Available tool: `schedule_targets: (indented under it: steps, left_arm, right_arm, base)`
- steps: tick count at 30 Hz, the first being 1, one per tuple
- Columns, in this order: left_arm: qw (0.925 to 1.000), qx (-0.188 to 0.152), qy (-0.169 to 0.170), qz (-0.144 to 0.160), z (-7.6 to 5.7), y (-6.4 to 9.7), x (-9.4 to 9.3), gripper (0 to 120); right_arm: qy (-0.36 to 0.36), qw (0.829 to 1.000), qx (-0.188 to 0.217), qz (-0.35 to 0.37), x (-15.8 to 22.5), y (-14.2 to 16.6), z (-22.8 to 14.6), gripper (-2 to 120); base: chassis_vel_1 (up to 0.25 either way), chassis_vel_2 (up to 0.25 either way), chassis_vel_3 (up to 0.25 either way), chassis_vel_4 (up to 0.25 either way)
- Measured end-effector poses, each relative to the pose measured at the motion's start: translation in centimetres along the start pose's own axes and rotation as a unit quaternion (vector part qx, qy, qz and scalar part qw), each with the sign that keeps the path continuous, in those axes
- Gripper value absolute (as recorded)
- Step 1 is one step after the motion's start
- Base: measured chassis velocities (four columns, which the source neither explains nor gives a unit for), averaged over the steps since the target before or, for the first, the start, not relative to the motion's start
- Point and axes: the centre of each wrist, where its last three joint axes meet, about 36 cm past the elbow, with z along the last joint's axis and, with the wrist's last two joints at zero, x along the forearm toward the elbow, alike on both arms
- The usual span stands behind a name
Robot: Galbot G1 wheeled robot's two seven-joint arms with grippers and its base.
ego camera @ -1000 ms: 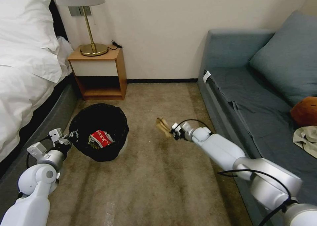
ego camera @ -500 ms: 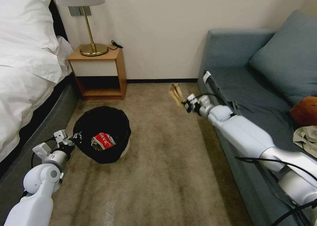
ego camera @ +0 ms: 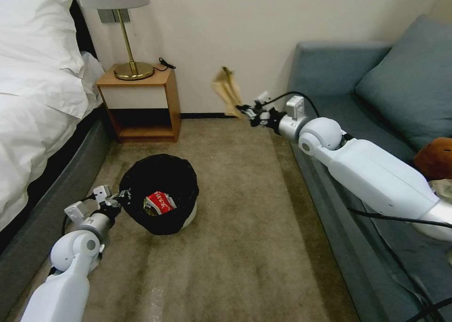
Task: Pick up the trash bin, then pick up the garbage on the floor and place it into the trash bin.
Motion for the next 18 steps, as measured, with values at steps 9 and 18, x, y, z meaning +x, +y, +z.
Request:
schedule_targets:
  steps: [9,18]
  left_arm:
    - [0.9999,0.009,0.003,0.009,0.4,-1.9,0.0,3]
    - [0.9997,0.017,0.002,0.016,1.0,-3.3,0.4,3]
  right_arm:
    - [-0.011,0.99,-0.005,-0.141,-0.4,9.9,-0.3,0]
    - [0.014,0.982,-0.011,-0.187,-2.6,13.9,3.4,0]
  base:
    - [0.0,0.0,0.0,0.0]
    - [0.0,0.0,0.0,0.0]
